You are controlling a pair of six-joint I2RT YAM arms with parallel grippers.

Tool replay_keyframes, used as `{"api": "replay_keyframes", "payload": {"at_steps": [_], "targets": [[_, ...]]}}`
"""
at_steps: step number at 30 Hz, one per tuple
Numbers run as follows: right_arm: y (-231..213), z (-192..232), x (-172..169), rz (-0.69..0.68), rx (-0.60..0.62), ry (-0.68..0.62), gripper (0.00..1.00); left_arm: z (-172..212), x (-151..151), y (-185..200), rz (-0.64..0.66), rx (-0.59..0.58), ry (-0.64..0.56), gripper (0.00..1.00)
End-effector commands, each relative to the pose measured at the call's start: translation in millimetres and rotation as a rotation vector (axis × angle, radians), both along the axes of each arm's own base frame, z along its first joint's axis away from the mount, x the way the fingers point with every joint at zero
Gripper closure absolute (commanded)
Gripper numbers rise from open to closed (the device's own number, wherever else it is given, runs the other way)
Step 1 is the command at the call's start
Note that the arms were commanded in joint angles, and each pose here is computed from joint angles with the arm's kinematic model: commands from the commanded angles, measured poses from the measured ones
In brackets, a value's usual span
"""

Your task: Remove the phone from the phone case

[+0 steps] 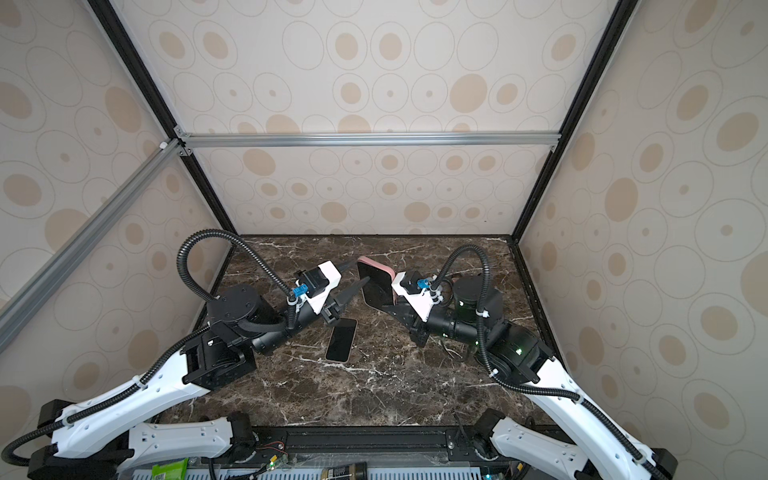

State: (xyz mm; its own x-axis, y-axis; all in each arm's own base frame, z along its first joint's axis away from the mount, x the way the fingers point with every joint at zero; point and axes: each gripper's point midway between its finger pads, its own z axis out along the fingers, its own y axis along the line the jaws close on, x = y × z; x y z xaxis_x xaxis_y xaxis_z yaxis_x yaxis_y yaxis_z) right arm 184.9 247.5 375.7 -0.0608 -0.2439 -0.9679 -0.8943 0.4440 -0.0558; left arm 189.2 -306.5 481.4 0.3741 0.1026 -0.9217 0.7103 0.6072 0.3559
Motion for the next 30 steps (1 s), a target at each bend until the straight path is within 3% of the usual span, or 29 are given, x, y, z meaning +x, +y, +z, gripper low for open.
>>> {"api": "replay_keyframes", "payload": {"at_steps": [1,23,30], "targets": [[3.5,20.8,-6.4,0.038,0.041,-0.071,1.00,17.6,-4.8,2.6,-0.002,-0.024,-0.042,0.63],[13.3,30.2,-24.4,0.164,0.020,-0.071,1.00,-12.3,-11.8,-20.2,-0.101,0.090,0.033,0.68],[12.3,38.5,-31.6,0.187,0.063,-0.084,1.00,-27.1,-16.3,-28.1,-0.166,0.132,0.077,0.69]]}}
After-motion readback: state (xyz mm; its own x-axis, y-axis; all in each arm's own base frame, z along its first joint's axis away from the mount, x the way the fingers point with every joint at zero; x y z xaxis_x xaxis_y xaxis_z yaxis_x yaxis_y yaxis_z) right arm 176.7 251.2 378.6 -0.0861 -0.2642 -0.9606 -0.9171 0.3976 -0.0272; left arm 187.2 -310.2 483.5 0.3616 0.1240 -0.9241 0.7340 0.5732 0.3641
